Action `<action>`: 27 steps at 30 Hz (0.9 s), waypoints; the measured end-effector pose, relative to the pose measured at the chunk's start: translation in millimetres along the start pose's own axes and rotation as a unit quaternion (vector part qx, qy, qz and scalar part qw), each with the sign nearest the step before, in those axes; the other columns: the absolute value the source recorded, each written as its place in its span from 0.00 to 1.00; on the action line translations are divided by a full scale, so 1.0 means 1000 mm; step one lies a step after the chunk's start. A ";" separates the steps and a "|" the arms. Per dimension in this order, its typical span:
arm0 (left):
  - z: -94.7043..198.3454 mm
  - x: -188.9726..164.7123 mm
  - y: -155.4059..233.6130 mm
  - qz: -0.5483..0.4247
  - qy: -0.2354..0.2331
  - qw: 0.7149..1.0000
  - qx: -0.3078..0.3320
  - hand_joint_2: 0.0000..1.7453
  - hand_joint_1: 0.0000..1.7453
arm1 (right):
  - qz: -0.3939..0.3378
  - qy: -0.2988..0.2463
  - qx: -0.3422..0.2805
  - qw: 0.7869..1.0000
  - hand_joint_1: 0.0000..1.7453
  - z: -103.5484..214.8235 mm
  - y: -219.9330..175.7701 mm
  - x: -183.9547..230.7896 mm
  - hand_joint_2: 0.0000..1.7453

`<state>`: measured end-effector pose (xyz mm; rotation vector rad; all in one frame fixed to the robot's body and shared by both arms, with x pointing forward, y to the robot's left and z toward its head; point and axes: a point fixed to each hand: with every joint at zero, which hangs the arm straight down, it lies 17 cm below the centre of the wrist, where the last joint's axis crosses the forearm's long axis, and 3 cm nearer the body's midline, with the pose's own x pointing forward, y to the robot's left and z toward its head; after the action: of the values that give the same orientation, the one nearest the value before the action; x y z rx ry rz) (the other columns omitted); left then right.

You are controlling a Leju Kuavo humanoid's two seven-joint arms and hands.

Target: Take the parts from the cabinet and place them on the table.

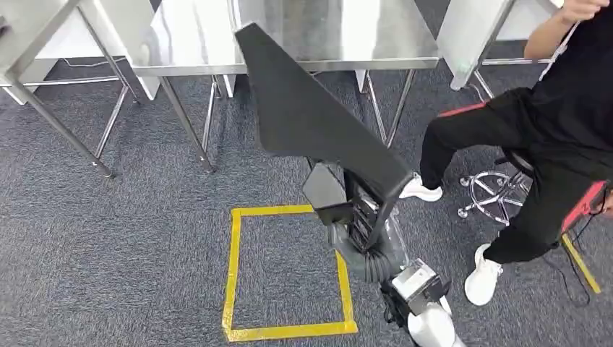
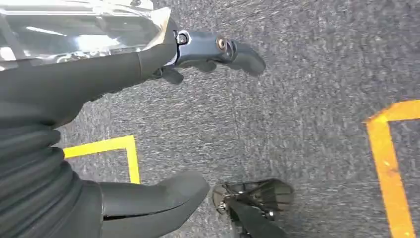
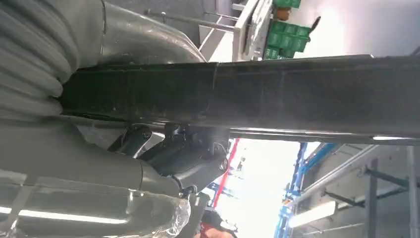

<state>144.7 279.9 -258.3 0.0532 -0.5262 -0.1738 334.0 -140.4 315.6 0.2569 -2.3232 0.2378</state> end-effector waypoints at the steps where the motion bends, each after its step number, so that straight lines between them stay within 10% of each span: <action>1: 0.000 0.001 0.000 0.000 -0.002 1.000 0.000 1.00 0.00 | 0.000 -0.001 0.000 1.000 1.00 -0.001 0.000 0.001 1.00; 27: -0.001 0.004 -0.007 -0.006 -0.004 1.000 -0.008 1.00 0.00 | 0.008 -0.004 -0.006 1.000 1.00 -0.007 -0.004 0.003 1.00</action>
<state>147.6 271.9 -257.4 0.0413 -0.5322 -0.1906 337.9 -142.5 323.4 0.2346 -2.3352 0.2305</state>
